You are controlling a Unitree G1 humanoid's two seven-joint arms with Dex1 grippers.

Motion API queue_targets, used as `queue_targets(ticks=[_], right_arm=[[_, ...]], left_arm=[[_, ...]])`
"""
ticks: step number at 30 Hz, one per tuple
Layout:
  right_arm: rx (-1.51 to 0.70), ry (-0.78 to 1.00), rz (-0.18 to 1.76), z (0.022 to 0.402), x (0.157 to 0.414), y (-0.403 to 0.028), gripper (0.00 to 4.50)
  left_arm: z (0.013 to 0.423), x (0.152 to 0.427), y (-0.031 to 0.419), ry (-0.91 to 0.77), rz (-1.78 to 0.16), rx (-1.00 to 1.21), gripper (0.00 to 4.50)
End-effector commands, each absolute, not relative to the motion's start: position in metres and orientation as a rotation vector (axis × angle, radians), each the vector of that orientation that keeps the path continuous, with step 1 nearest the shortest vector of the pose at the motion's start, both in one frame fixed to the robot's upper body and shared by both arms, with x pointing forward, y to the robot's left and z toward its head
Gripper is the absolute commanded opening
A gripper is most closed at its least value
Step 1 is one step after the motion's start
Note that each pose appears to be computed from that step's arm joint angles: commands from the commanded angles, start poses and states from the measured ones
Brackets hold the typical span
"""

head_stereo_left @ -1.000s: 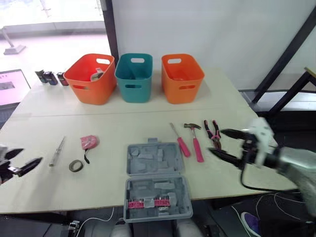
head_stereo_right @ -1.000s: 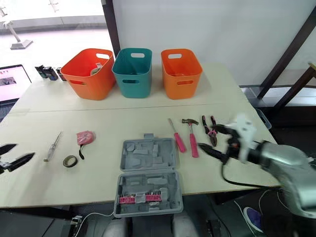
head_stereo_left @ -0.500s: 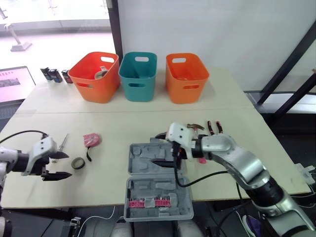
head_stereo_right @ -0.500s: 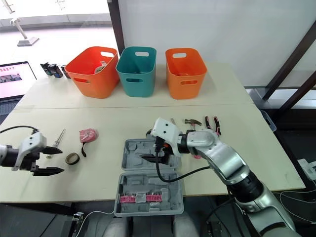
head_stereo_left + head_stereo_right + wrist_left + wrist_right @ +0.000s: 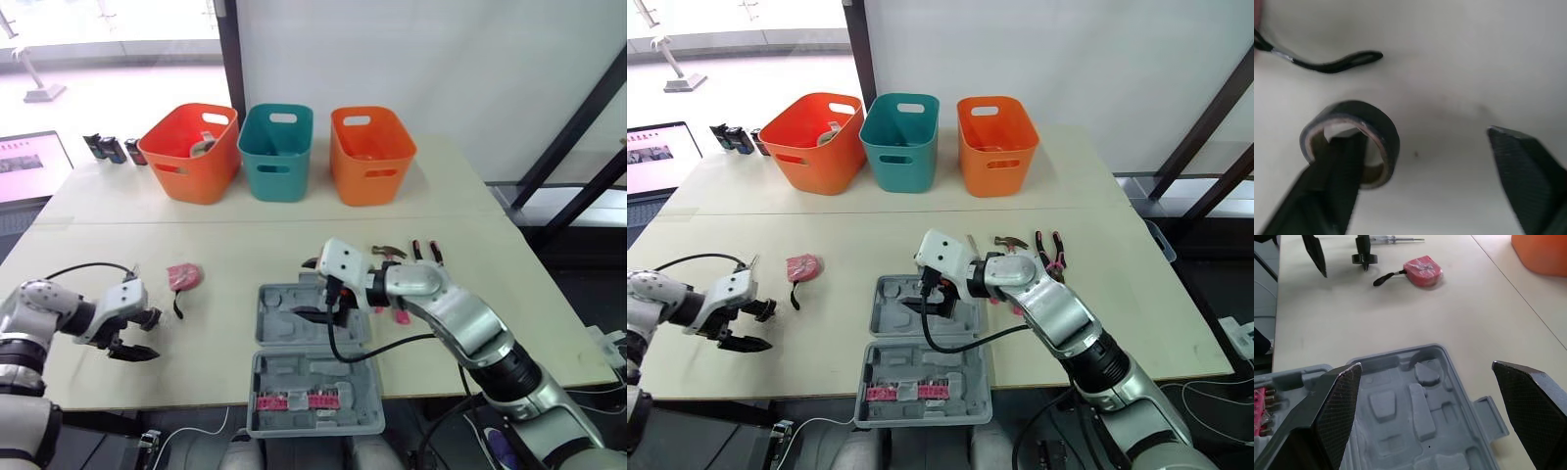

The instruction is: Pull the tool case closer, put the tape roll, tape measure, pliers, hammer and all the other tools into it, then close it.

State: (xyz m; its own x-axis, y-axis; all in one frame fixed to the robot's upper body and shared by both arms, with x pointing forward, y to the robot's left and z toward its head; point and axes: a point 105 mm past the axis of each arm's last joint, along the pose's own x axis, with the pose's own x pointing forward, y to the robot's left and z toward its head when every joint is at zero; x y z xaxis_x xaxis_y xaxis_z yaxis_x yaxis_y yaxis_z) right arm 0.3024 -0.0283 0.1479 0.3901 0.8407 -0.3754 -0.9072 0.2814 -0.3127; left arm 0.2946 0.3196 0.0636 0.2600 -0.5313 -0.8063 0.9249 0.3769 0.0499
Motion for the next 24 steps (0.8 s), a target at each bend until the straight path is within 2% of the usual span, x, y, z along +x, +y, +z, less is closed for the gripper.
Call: queue_targets(ticks=[1, 5, 11, 14, 19, 24], right_arm=[[-0.521, 0.082, 1.157, 0.162, 0.302, -0.026, 4.50], [-0.508, 0.067, 1.154, 0.164, 0.302, -0.025, 4.50], [-0.497, 0.044, 1.154, 0.165, 0.302, -0.027, 4.50], [-0.497, 0.040, 1.149, 0.166, 0.303, -0.027, 4.50], [-0.492, 0.035, 1.144, 0.166, 0.302, -0.028, 4.50], [-0.488, 0.033, 1.140, 0.165, 0.302, -0.027, 4.50]], left_arm=[[0.058, 0.296, 0.321, 0.802, -1.057, 0.620, 2.10], [0.059, 0.298, 0.322, 0.792, -1.045, 0.629, 0.06], [0.063, 0.301, 0.323, 0.773, -1.042, 0.659, 0.06], [0.077, 0.307, 0.318, 0.711, -1.066, 0.698, 0.06], [0.121, 0.322, 0.286, 0.590, -1.196, 0.672, 0.06], [0.140, 0.332, 0.234, 0.519, -1.340, 0.663, 0.06]])
